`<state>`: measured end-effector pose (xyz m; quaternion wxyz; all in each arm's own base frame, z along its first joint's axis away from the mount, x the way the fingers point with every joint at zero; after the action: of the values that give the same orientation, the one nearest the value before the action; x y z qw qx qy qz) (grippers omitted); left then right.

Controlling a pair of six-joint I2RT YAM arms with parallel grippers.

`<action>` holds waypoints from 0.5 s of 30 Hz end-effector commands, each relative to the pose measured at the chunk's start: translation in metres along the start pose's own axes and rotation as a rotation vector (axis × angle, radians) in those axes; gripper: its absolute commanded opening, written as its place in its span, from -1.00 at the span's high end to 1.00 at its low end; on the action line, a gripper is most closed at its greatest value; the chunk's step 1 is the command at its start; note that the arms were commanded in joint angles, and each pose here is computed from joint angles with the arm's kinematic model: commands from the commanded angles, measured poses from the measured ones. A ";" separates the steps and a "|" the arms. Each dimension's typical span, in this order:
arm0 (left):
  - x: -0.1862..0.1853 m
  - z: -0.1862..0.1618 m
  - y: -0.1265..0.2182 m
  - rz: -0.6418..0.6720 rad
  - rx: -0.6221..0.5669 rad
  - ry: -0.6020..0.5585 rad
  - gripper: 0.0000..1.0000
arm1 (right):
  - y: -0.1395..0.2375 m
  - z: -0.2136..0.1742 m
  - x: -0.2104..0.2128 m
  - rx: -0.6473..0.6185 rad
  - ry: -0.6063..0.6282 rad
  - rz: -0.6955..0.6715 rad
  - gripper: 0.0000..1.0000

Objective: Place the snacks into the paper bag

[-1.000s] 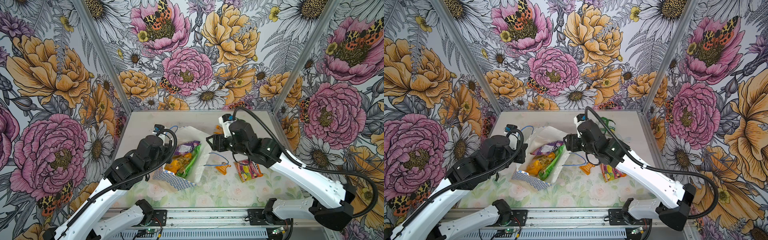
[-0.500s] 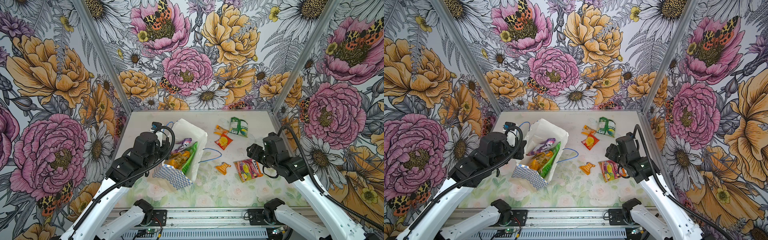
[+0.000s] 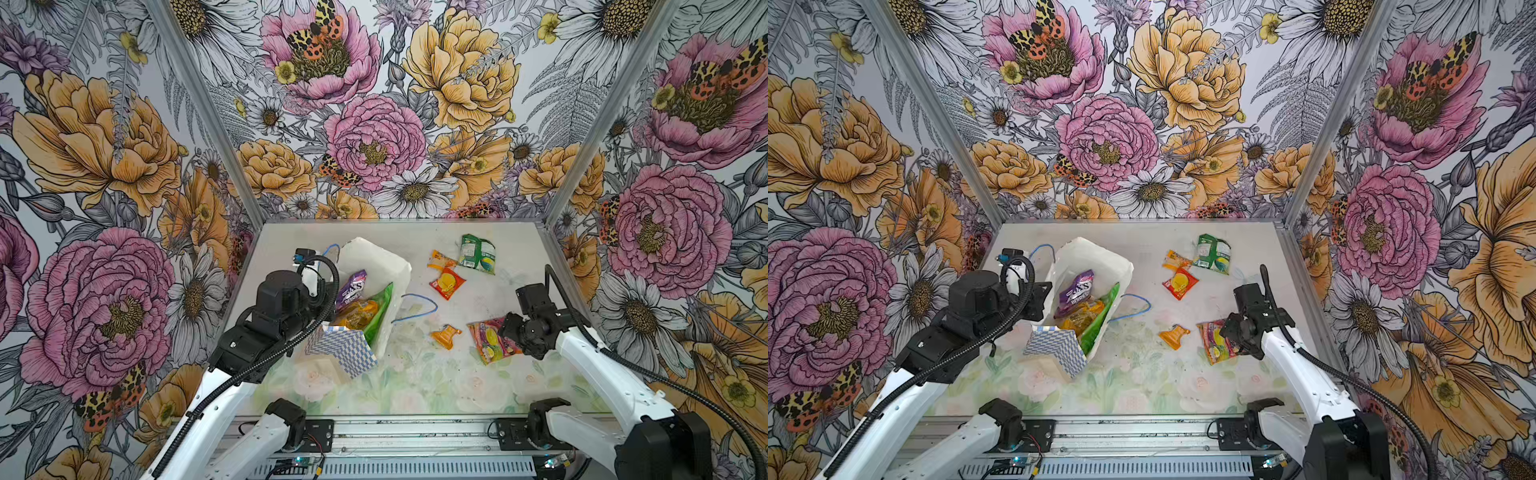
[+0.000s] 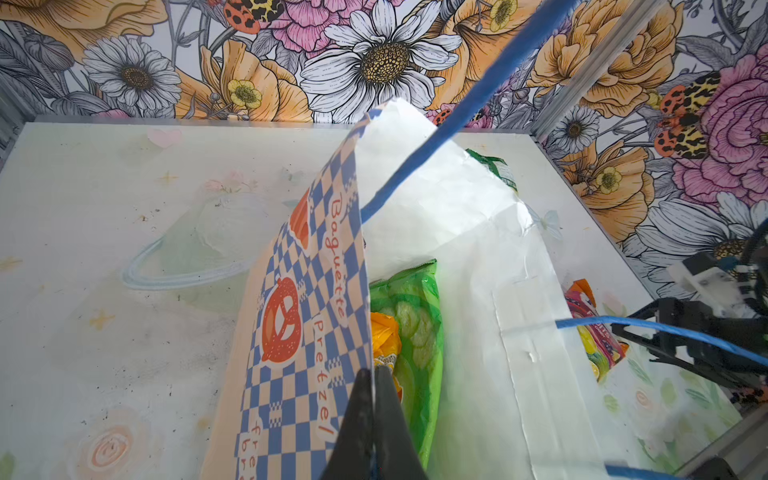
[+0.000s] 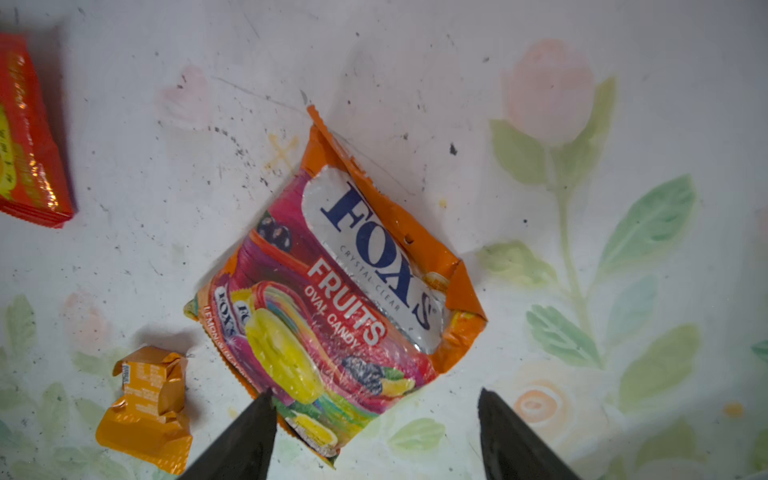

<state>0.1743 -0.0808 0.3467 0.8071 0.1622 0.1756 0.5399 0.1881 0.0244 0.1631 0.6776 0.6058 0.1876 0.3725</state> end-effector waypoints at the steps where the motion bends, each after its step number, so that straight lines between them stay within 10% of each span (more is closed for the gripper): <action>1: -0.003 0.010 0.004 -0.041 -0.083 -0.003 1.00 | -0.010 0.006 0.007 0.001 -0.006 0.059 -0.57; 15: 0.002 0.005 0.001 0.000 -0.079 -0.012 1.00 | -0.019 -0.027 0.031 0.093 -0.027 0.199 -0.49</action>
<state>0.1746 -0.0798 0.3428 0.8078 0.1585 0.1755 0.5400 0.1927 0.0538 0.1375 0.6263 0.6459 0.1716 0.4014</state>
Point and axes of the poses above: each gripper's point midway between its finger pads, its own y axis back along the fingers, its own x axis along the line the jaws close on, z = x × y, the point moved 9 cm from there along y, back along the fingers, and after that the axes turned 9 degrees about -y, right-handed, at the moved point
